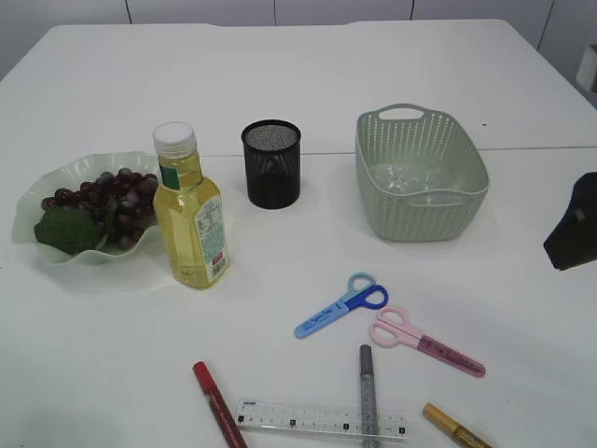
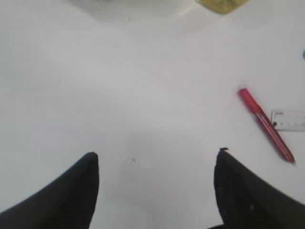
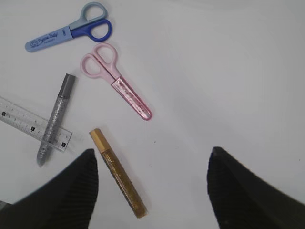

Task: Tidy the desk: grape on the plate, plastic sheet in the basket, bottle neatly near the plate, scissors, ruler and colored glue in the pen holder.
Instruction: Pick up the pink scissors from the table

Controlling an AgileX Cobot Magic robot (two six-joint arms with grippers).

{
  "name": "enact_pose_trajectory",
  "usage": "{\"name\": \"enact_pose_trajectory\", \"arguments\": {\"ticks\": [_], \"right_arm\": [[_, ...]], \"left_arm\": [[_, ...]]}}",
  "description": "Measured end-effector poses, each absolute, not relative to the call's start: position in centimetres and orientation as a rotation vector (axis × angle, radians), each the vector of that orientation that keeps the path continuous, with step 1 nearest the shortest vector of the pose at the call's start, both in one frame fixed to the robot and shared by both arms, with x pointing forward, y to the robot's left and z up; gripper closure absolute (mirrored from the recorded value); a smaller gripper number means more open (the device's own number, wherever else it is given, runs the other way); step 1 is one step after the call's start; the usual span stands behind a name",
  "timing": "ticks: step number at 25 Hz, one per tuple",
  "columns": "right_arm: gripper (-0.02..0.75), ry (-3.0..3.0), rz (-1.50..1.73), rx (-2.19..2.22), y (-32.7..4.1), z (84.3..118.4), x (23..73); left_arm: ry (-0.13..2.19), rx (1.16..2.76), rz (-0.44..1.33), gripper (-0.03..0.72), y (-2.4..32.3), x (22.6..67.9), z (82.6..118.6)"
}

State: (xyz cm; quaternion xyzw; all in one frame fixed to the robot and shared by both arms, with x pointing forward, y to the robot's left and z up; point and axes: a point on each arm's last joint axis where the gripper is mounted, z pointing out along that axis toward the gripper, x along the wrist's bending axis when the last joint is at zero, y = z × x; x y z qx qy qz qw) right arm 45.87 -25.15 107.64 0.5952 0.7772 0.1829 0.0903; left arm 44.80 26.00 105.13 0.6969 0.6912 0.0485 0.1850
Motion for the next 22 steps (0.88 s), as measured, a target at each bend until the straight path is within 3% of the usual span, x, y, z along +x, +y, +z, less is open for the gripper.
{"name": "enact_pose_trajectory", "arguments": {"ticks": [7,22], "right_arm": [[0.214,2.338,0.56,1.811,-24.9,107.6,45.6],[0.214,2.345,0.566,1.815,-24.8,108.1,45.5]], "left_arm": [[1.986,2.035,0.041,0.153,26.0,43.6,105.9],[1.914,1.979,0.12,0.197,26.2,41.9,107.9]]}}
